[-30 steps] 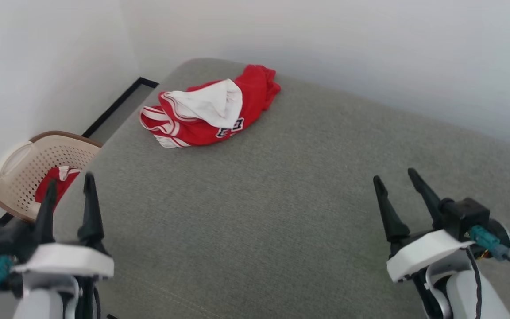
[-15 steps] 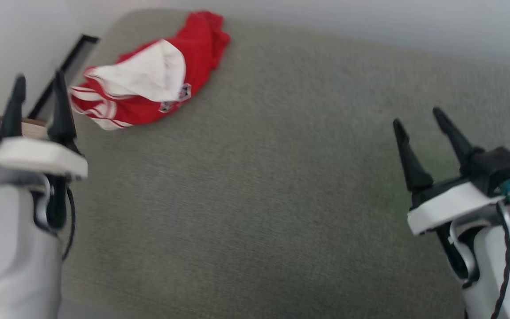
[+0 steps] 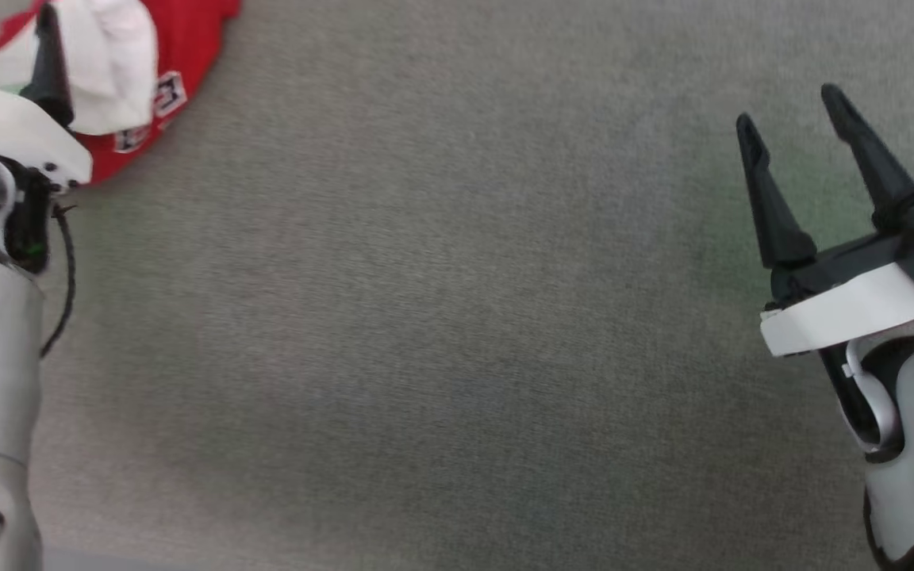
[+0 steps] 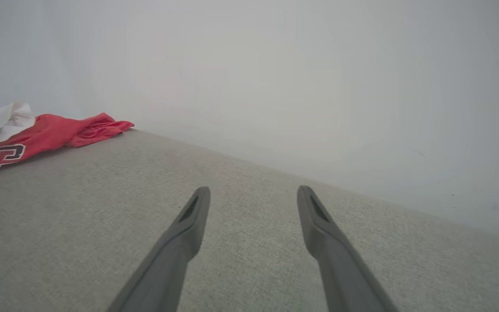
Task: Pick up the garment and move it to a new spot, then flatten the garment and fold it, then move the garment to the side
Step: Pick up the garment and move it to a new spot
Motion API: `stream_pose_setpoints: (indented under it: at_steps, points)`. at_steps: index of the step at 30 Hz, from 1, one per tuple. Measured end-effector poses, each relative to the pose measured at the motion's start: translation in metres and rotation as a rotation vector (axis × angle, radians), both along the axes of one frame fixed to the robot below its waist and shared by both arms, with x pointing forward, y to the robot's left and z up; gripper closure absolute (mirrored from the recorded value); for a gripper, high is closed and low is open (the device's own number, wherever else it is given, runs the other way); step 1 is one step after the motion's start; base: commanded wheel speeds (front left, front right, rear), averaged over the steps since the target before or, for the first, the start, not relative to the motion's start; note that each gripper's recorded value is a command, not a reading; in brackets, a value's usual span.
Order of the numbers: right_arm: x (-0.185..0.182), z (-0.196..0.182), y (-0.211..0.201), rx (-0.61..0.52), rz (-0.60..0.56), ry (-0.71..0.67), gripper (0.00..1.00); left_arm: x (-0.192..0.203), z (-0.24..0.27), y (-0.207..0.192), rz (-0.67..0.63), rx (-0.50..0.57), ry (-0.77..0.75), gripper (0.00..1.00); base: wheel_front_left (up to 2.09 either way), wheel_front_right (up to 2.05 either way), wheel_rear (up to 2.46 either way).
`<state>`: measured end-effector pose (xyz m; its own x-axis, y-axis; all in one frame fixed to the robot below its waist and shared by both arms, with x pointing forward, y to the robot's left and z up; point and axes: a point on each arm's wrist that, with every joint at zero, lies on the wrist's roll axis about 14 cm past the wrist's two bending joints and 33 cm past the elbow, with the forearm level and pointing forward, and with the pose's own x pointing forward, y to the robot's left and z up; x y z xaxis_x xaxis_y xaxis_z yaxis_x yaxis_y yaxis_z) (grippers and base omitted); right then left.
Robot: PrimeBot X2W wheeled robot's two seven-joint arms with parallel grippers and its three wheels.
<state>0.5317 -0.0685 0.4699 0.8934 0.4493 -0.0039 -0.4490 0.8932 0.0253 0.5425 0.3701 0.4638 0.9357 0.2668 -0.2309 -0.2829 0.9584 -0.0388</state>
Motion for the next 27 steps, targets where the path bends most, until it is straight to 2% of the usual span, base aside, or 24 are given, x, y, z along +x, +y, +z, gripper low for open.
stream_pose_setpoints:
  at_steps: [3,8,17,21,23,27]
  points:
    - [0.007,-0.009,-0.013,-0.015,-0.025,0.009,0.0,0.006,-0.05,0.003,0.028,-0.035,0.209,0.0,0.0,0.0,0.0]
    - [0.009,-0.02,-0.026,-0.035,-0.053,0.031,0.0,0.008,-0.1,-0.007,0.051,-0.13,0.418,0.0,0.0,0.0,0.0]
    - [0.011,-0.034,-0.035,-0.054,-0.072,0.064,0.0,0.009,-0.128,-0.015,0.057,-0.236,0.648,0.0,0.0,0.0,0.0]
    - [0.012,-0.036,-0.033,-0.052,-0.071,0.068,0.0,0.009,-0.132,-0.016,0.061,-0.245,0.66,0.0,0.0,0.0,0.0]
    - [0.012,-0.036,-0.033,-0.051,-0.07,0.069,0.0,0.009,-0.133,-0.016,0.065,-0.256,0.656,1.0,0.0,0.0,0.0]
    - [0.013,-0.035,-0.033,-0.051,-0.073,0.065,0.0,0.005,-0.129,-0.013,0.063,-0.257,0.674,1.0,0.0,0.0,0.0]
